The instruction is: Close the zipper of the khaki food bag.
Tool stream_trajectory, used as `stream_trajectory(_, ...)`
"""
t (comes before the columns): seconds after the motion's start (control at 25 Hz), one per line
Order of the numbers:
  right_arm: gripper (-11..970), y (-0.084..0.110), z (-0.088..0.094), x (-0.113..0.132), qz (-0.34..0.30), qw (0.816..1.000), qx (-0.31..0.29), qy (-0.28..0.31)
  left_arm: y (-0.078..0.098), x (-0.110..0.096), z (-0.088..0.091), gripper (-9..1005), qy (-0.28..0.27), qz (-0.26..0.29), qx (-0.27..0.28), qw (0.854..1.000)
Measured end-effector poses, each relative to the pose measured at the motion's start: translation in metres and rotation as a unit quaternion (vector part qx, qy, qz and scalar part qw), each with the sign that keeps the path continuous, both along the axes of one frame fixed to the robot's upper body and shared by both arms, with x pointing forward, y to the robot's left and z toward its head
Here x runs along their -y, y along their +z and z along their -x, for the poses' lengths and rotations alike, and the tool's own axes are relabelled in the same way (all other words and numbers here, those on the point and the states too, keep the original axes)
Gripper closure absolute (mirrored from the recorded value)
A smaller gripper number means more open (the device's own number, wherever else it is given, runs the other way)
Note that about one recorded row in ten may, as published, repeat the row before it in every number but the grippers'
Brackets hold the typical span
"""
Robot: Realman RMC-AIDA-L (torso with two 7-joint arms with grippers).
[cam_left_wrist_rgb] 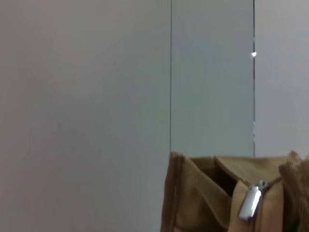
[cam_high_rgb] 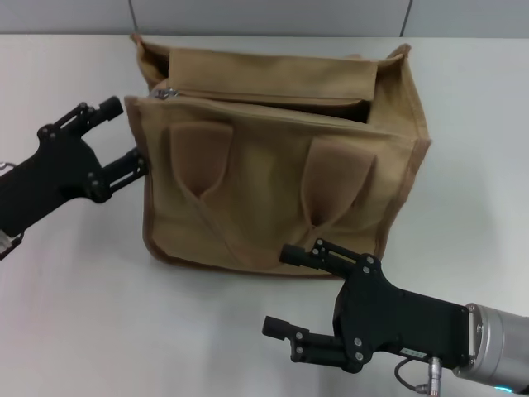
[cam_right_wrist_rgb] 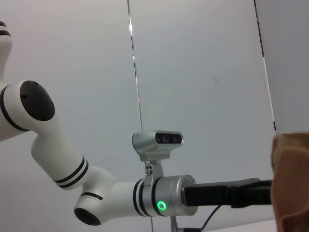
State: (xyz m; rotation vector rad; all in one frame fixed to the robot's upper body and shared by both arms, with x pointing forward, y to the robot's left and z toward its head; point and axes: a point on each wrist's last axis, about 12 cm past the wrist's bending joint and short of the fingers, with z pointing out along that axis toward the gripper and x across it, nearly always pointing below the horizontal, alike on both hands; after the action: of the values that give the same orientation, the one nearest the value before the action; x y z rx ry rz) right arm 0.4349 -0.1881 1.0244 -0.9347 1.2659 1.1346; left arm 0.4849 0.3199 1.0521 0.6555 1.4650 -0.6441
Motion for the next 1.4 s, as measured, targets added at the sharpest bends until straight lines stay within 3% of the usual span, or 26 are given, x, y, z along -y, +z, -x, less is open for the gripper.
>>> stream_trajectory(0.24,170,0.000,0.001,0.001,-0.002,1.000,-0.001,-0.004,0.006,0.010,-0.014,285,0.017,0.041,0.010,0.999)
stream_trajectory(0.28,170,-0.001,0.001,0.001,-0.002,1.000,-0.002,-0.005,0.009,0.009,-0.018,287,0.034,0.067,0.009,0.997)
stream_trajectory(0.6,169,-0.001,-0.001,0.000,0.002,1.000,-0.001,-0.008,0.008,0.006,-0.023,306,0.060,0.071,0.005,0.996)
stream_trajectory(1.4,169,-0.002,0.000,0.000,0.005,1.000,0.008,-0.014,0.004,0.012,-0.013,353,0.041,0.082,0.005,0.996)
